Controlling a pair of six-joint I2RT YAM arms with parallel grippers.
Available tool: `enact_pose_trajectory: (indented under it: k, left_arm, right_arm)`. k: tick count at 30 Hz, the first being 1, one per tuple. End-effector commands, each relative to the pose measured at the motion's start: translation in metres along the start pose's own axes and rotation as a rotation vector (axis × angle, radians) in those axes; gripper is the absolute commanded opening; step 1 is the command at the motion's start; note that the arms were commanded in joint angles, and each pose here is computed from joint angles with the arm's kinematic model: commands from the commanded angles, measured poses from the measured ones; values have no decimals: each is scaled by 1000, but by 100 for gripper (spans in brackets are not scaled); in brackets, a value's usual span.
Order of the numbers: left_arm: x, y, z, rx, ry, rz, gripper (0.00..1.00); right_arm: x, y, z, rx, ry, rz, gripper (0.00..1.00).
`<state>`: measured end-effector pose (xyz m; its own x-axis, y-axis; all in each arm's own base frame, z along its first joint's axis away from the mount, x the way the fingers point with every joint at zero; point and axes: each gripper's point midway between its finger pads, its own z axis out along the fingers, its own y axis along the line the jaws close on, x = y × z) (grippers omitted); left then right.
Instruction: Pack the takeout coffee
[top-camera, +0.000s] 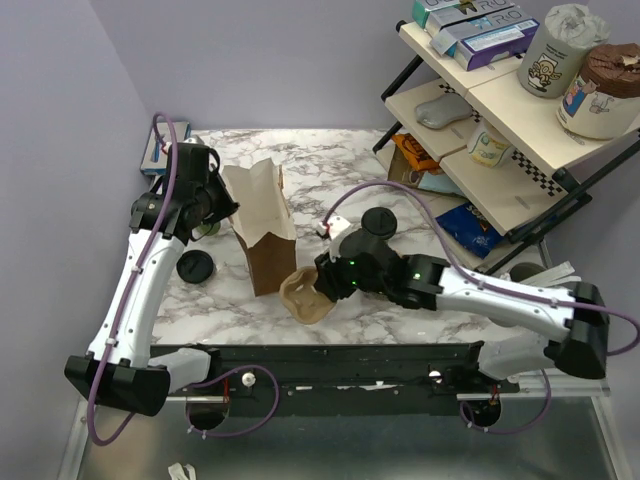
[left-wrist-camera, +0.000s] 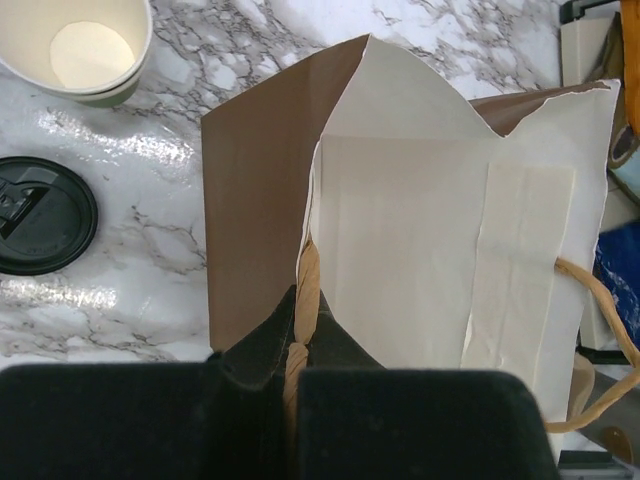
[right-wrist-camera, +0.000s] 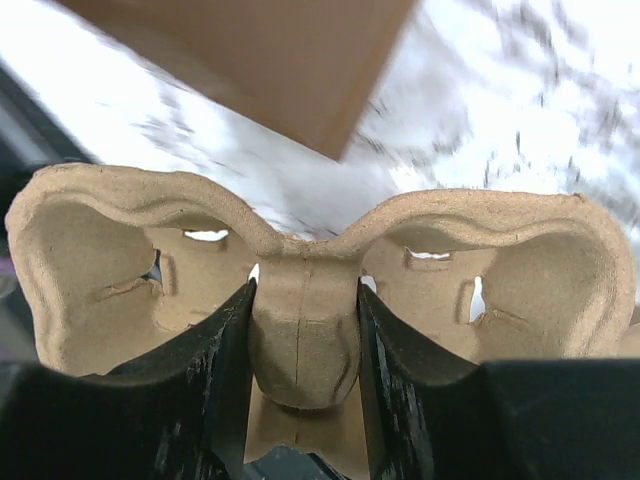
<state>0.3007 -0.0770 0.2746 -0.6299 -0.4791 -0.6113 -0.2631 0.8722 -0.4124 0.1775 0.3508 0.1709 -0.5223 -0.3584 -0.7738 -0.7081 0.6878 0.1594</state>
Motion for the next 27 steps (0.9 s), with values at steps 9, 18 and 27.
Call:
enact_pose_trajectory:
  k: [9,18,27]
  left_arm:
    - [21,-46,24,268,154,103,0]
    - [37,-74,23,412,269,236,0]
    - [31,-79,27,397,292,282,30]
  right_arm:
    - [-151,40,-169,-290,-599,-350,39]
    - [-232,64,-211,-504,-735,-463,38]
    - [-247,67,-179,-685,-588,-472,36]
